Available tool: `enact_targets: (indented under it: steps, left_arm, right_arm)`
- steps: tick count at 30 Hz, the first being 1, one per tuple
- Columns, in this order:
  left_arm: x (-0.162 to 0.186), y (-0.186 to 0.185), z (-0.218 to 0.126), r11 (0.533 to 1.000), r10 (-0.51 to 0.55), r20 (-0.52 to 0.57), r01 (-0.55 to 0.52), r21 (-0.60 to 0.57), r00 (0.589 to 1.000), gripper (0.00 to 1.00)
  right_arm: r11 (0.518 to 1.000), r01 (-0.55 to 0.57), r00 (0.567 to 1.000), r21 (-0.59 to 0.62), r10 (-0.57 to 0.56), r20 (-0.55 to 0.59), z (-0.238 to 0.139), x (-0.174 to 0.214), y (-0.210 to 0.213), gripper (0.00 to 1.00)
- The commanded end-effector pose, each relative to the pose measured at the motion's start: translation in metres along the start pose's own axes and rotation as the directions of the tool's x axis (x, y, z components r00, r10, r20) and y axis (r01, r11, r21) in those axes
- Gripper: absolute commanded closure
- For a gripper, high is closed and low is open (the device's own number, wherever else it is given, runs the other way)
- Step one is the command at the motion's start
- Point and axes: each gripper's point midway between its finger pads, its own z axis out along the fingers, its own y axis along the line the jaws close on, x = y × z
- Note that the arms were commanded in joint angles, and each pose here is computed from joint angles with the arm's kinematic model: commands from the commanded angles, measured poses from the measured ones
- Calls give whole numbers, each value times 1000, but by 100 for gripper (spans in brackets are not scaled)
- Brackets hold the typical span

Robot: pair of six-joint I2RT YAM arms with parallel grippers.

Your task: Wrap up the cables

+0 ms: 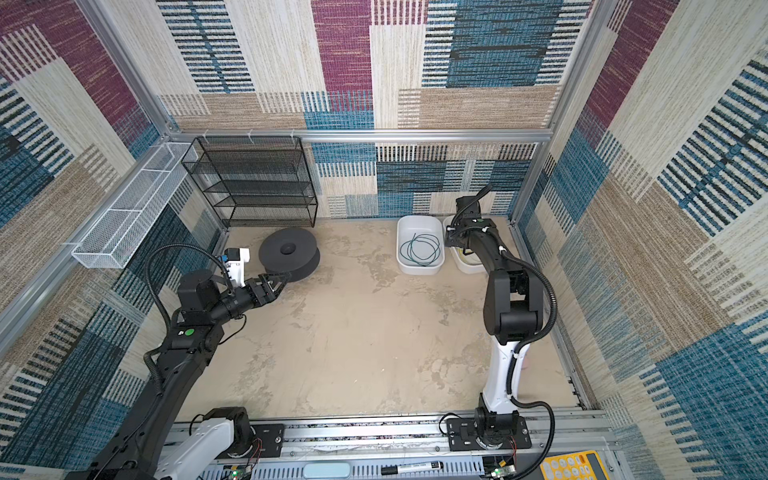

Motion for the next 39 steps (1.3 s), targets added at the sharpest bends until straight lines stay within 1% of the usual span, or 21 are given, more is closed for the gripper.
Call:
enact_targets:
  steps: [1,3,6,11,14,18,26,30,33,35,36,39]
  left_arm:
    - [-3,-4,1,1000,-4,11,4,23,1000,23]
    - [-2,-4,1,1000,-7,6,7,26,1000,23]
    - [-1,-3,1,1000,-8,6,8,22,1000,23]
    - [-2,-2,1,1000,-7,6,7,16,1000,23]
    - [-1,-2,1,1000,-8,6,8,17,1000,23]
    - [-2,-1,1,1000,-9,9,9,13,1000,23]
    - [-3,-1,1,1000,-10,11,10,10,1000,23]
    - [-4,0,2,1000,-16,14,16,6,1000,23]
    - [-6,1,2,1000,-29,19,29,-4,999,23]
    - [-9,8,3,998,-50,25,51,-43,998,24]
    - [-10,13,3,995,-66,27,68,-75,997,24]
    - [-15,42,3,961,-128,41,135,-242,991,24]
  right_arm:
    - [989,8,1000,-148,-7,5,0,2,22,17]
    - [980,-21,1000,-198,16,-25,6,10,25,16]
    - [965,-48,999,-256,41,-32,7,20,33,16]
    - [961,-56,998,-270,46,-44,10,26,34,16]
    - [948,-58,997,-313,40,-63,12,28,43,16]
    - [915,-74,996,-397,50,-70,7,24,58,18]
    - [889,-111,992,-445,76,-97,7,27,67,21]
    - [861,-128,991,-492,93,-95,-2,23,75,22]
    - [854,-142,990,-501,112,-89,-9,16,76,22]
    - [852,-146,989,-502,120,-83,-14,13,75,23]
    - [862,-152,988,-483,129,-80,-15,12,72,23]
    - [903,-168,986,-395,156,-64,-14,11,56,23]
